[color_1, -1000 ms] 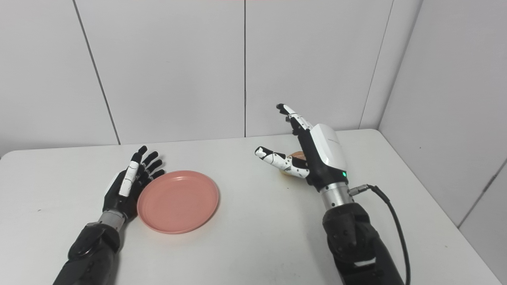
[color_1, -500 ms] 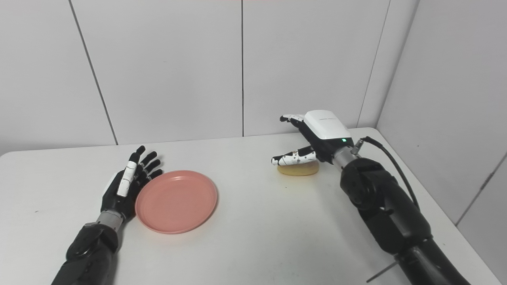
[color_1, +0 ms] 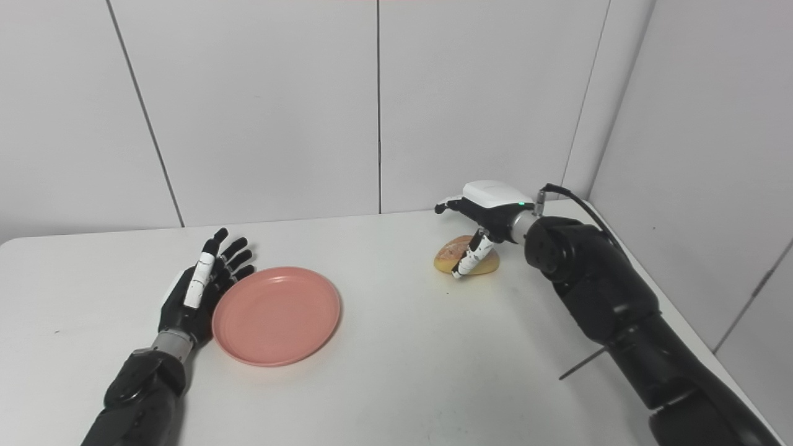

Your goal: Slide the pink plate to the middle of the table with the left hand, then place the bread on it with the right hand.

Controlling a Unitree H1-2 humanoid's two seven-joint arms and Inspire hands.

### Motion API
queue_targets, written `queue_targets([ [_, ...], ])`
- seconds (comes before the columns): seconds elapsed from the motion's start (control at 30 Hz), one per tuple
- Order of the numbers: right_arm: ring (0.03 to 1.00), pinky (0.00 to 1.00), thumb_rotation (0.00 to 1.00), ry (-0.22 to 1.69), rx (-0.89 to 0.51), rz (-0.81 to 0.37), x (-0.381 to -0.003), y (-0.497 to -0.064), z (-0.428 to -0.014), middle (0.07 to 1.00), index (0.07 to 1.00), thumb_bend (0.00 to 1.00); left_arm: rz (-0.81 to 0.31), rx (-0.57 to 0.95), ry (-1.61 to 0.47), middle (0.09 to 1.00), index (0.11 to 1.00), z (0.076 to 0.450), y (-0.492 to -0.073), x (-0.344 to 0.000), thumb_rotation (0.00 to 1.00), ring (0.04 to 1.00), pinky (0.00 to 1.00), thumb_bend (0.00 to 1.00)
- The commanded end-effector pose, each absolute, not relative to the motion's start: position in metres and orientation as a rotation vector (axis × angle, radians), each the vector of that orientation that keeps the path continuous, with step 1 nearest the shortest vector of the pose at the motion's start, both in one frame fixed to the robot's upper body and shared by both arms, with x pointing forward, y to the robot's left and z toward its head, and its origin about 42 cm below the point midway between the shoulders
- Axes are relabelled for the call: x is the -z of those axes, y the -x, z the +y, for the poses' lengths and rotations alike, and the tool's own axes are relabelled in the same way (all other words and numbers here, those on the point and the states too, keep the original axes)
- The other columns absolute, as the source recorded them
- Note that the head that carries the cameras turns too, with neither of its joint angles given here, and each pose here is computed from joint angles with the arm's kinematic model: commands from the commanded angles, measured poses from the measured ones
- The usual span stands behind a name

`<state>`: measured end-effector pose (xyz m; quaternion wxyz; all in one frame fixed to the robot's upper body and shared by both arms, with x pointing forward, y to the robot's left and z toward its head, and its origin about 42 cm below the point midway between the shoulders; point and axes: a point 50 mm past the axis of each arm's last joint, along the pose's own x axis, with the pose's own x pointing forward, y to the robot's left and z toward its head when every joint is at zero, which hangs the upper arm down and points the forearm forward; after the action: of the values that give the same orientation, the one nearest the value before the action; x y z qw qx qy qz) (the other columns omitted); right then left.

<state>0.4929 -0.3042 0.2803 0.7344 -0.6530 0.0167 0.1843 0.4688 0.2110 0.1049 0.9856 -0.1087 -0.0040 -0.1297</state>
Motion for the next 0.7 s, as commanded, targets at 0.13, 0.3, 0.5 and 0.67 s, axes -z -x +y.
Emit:
queue_targets([
  [0.13, 0.866, 0.66, 0.14, 1.51, -0.345, -0.009, -0.316, -0.509, -0.304, 0.906, 0.851, 1.0, 0.085, 0.265, 0.237, 0.91, 1.0, 0.198, -0.439, -0.062, 0.77, 0.911, 0.87, 0.85],
  [0.3, 0.852, 0.65, 0.15, 1.535, -0.349, -0.028, -0.313, -0.513, -0.304, 0.895, 0.839, 1.0, 0.09, 0.256, 0.253, 0.9, 1.0, 0.197, -0.437, -0.06, 0.75, 0.908, 0.88, 0.86],
  [0.5, 0.829, 0.65, 0.19, 1.596, -0.355, -0.037, -0.308, -0.516, -0.305, 0.87, 0.816, 1.0, 0.09, 0.258, 0.266, 0.899, 1.0, 0.197, -0.436, -0.059, 0.75, 0.91, 0.89, 0.86],
  [0.67, 0.812, 0.64, 0.2, 1.61, -0.359, -0.032, -0.3, -0.516, -0.308, 0.855, 0.804, 1.0, 0.087, 0.265, 0.239, 0.891, 1.0, 0.196, -0.435, -0.059, 0.77, 0.9, 0.86, 0.86],
])
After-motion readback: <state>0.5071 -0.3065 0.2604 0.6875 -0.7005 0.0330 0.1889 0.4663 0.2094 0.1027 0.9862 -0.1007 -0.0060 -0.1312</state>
